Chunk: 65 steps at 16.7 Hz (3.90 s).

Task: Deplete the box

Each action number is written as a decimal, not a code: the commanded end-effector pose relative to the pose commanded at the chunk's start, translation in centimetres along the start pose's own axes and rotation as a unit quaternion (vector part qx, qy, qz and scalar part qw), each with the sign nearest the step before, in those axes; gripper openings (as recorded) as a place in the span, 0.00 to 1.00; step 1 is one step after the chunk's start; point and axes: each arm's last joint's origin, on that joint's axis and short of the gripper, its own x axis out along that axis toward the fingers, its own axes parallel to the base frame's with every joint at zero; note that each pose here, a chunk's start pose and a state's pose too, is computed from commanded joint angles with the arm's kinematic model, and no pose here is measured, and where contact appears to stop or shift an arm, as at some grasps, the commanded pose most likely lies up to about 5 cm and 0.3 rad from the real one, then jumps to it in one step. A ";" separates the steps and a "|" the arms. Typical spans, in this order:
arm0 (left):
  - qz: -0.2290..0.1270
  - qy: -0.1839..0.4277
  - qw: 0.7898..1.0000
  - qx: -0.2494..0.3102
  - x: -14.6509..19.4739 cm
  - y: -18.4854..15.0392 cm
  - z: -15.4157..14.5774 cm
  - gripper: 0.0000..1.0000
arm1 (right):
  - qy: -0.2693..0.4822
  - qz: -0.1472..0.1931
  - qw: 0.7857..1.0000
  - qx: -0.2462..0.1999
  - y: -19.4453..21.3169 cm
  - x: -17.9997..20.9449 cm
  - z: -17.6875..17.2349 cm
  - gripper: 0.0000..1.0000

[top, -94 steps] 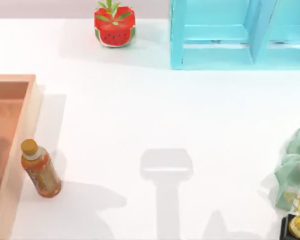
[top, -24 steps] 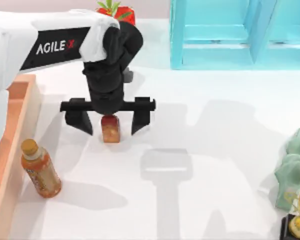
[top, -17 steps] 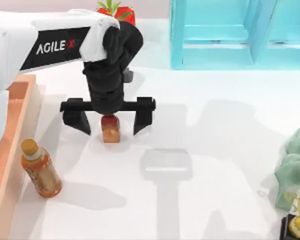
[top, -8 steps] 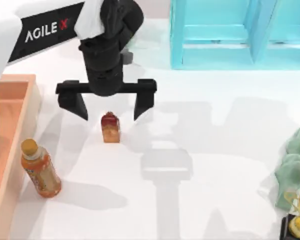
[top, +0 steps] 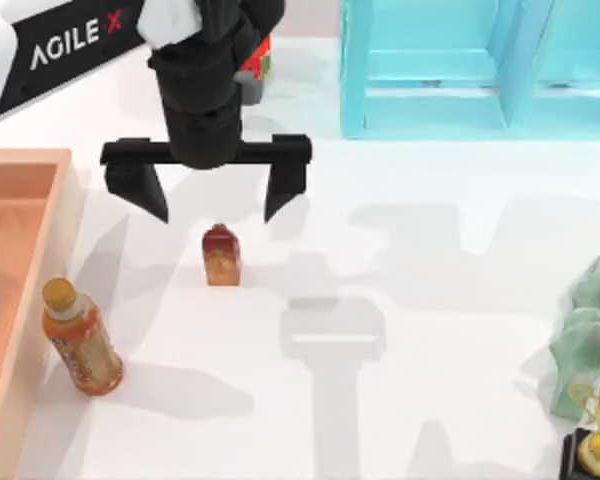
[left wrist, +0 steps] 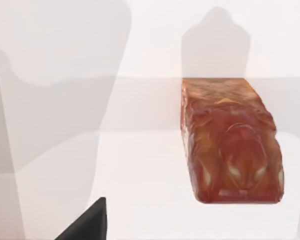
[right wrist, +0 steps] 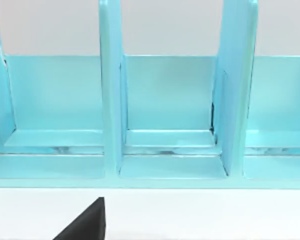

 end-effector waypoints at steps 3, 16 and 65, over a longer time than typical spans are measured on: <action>0.000 0.001 1.000 -0.001 0.2 0.1 0.1 1.00 | 0.000 0.000 1.000 0.000 0.0 0.0 0.0 1.00; 0.000 -0.010 1.000 0.000 -5.4 23.9 -1.6 1.00 | 0.000 0.000 1.000 0.000 0.0 0.0 0.0 1.00; 0.015 -0.021 1.000 -0.001 3.7 25.3 -1.6 0.00 | 0.000 0.000 1.000 0.000 0.0 0.0 0.0 1.00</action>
